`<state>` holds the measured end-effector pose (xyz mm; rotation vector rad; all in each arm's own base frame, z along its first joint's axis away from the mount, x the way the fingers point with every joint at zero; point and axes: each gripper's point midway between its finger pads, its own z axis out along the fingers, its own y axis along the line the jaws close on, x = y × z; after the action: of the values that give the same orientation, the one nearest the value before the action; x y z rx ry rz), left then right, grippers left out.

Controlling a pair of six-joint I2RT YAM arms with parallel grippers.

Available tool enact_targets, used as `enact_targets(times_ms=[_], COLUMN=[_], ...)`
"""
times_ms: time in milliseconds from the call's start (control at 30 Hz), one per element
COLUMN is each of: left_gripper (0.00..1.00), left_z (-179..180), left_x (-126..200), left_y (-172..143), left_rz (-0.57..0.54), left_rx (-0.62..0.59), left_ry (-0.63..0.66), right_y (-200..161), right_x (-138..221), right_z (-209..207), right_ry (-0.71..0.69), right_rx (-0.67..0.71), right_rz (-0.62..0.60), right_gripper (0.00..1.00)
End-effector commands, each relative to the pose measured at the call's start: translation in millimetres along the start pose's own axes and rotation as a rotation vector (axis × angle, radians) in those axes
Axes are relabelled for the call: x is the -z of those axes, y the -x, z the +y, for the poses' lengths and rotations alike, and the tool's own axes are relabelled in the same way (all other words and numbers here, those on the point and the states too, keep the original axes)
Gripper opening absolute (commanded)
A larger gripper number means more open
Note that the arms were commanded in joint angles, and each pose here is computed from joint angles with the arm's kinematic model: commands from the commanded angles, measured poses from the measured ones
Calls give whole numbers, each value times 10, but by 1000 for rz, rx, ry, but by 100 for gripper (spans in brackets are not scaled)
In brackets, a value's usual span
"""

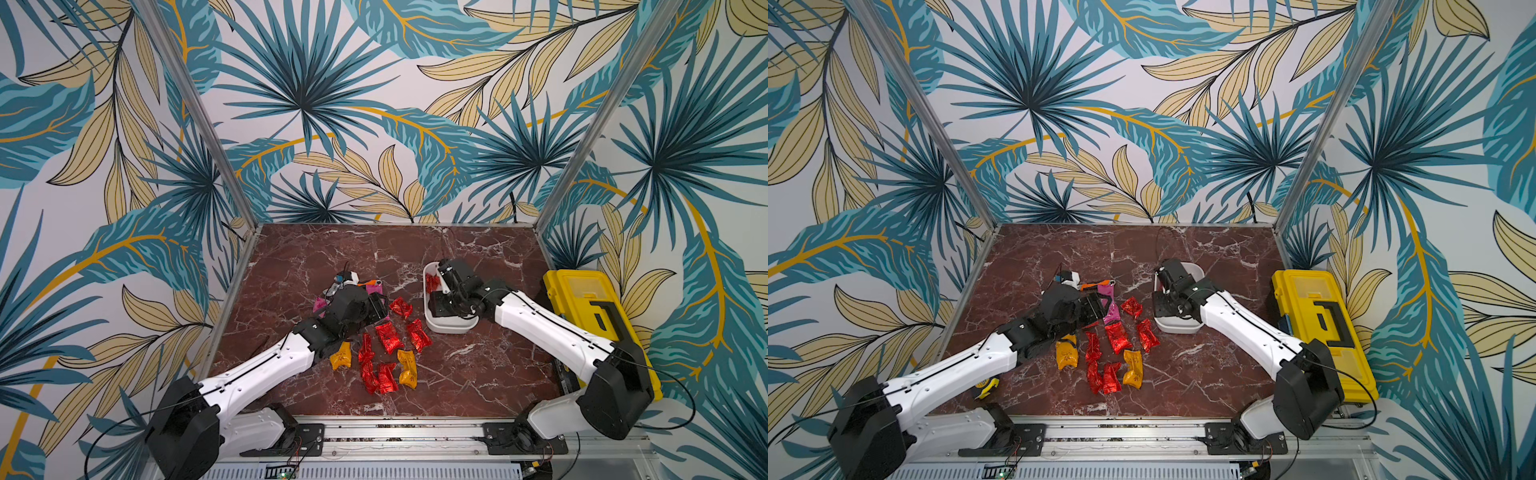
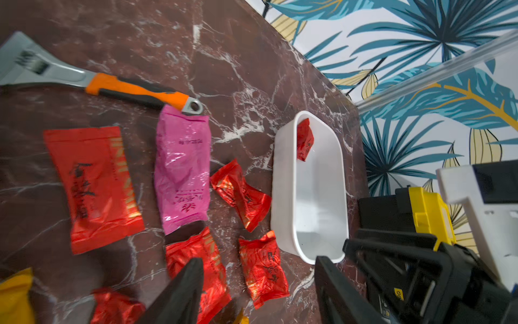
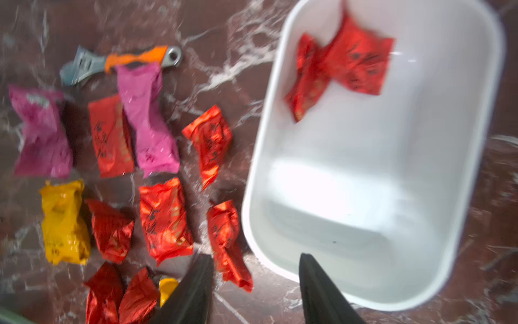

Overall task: Take the tea bags out of the storage box
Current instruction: Place the tea bag at the center of the board, then pick up the tea bag from the storage box.

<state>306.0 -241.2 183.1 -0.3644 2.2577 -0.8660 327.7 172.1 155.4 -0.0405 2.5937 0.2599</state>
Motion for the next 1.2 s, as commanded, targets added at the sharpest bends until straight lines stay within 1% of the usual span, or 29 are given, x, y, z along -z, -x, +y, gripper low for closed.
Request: enact_targets(times_ms=[0, 133, 200, 333, 400, 500, 533, 667, 933, 1100, 1133, 1167], left_gripper=[67, 66, 66, 66, 64, 60, 59, 58, 54, 52, 51, 51], left_z=[-422, -724, -849, -964, -971, -1009, -981, -923, -841, -837, -729, -723], left_x=[-129, -402, -600, -935, -1091, -1299, -1376, -1617, -1970, -2111, -2216, -2246], left_y=[-9, -81, -159, -351, -412, -423, -380, -340, -235, -266, -350, -355], left_rz=[73, 125, 164, 249, 283, 300, 284, 281, 201, 207, 226, 224], left_rx=[-89, -181, -244, -395, -457, -531, -551, -611, -683, -692, -695, -696], left_ry=[-95, -90, -67, 13, 61, 107, 144, 231, 315, 322, 340, 341], right_y=[-71, -81, -119, -188, -220, -259, -267, -303, -342, -357, -364, -369], right_x=[-62, -41, -30, 25, 53, 73, 73, 59, 58, 78, 80, 85], right_z=[-457, -846, -1007, -1197, -1256, -1291, -1295, -1303, -1318, -1324, -1325, -1323], right_ry=[-90, -124, -131, -127, -129, -129, -128, -125, -121, -119, -118, -116], right_rx=[-159, -319, -392, -469, -484, -491, -492, -494, -493, -490, -490, -490], right_rz=[23, 17, 12, -12, -22, -28, -29, -26, -27, -32, -32, -32], right_gripper=[55, 55, 55, 55, 55, 55, 55, 55, 55, 55, 55, 55])
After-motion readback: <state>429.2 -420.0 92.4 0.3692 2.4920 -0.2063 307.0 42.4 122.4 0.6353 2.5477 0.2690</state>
